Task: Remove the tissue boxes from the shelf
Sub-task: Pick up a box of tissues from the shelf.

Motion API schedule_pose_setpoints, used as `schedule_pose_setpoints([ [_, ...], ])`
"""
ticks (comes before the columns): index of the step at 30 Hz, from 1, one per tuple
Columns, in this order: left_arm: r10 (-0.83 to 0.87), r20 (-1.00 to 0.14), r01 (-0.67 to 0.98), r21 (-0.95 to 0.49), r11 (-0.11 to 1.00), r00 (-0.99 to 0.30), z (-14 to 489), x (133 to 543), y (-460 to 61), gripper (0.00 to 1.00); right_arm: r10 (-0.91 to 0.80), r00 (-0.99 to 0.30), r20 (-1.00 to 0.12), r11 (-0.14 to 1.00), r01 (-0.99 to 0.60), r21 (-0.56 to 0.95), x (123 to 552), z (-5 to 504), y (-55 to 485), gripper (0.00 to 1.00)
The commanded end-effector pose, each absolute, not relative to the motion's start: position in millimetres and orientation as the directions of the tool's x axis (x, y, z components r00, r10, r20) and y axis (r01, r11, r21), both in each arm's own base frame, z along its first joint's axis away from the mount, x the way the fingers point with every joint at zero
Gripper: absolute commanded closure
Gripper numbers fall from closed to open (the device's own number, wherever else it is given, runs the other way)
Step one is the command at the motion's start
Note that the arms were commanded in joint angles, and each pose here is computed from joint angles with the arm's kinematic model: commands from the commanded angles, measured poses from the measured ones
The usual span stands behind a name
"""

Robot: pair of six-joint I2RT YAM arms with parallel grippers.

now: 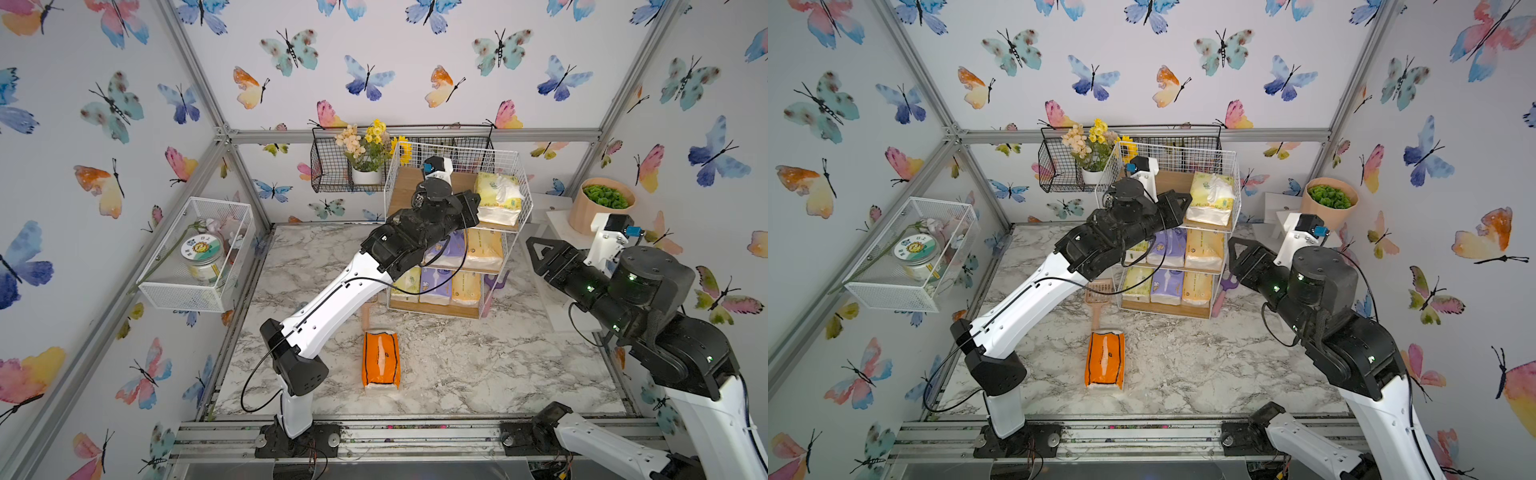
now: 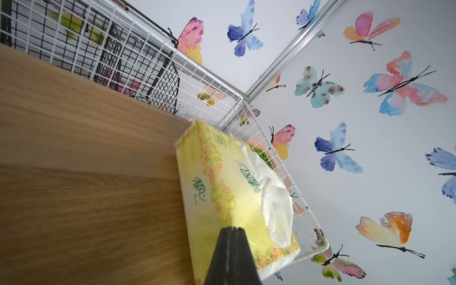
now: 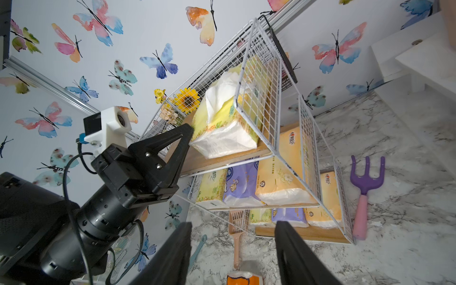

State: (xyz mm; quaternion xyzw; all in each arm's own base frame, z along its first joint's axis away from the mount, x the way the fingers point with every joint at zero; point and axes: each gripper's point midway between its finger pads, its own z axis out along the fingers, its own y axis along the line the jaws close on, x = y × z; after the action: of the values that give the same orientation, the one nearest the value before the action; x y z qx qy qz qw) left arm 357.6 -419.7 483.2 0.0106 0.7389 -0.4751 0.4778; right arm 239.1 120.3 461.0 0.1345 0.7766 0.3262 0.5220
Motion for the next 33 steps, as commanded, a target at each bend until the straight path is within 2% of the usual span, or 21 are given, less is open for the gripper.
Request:
schedule_pose_setpoints([
  [1,-0.442,-0.725,0.514,-0.687,0.513,-0.528,502,348,-415,1.00,0.550,-0.491,-0.676,0.709,-0.153,0.688,237,460,137,0.41],
  [8,-0.461,-0.701,0.497,-0.712,0.496,-0.544,504,340,-406,1.00,0.590,-0.475,-0.653,0.684,-0.135,0.717,237,467,134,0.41],
  [12,-0.492,-0.687,0.493,-0.727,0.478,-0.535,513,331,-392,1.00,0.636,-0.481,-0.604,0.645,-0.099,0.758,238,468,133,0.40],
  [18,-0.513,-0.651,0.461,-0.759,0.459,-0.560,509,318,-375,1.00,0.679,-0.513,-0.525,0.558,-0.105,0.823,248,472,152,0.27],
  [22,-0.531,-0.629,0.442,-0.777,0.448,-0.568,505,311,-363,1.00,0.724,-0.520,-0.452,0.463,-0.118,0.878,257,471,164,0.15],
  [24,-0.533,-0.624,0.436,-0.781,0.447,-0.572,502,308,-360,1.00,0.731,-0.536,-0.422,0.412,-0.145,0.899,261,472,174,0.12],
  [33,-0.533,-0.601,0.412,-0.798,0.440,-0.596,492,302,-355,1.00,0.727,-0.575,-0.375,0.322,-0.198,0.926,281,470,203,0.15],
])
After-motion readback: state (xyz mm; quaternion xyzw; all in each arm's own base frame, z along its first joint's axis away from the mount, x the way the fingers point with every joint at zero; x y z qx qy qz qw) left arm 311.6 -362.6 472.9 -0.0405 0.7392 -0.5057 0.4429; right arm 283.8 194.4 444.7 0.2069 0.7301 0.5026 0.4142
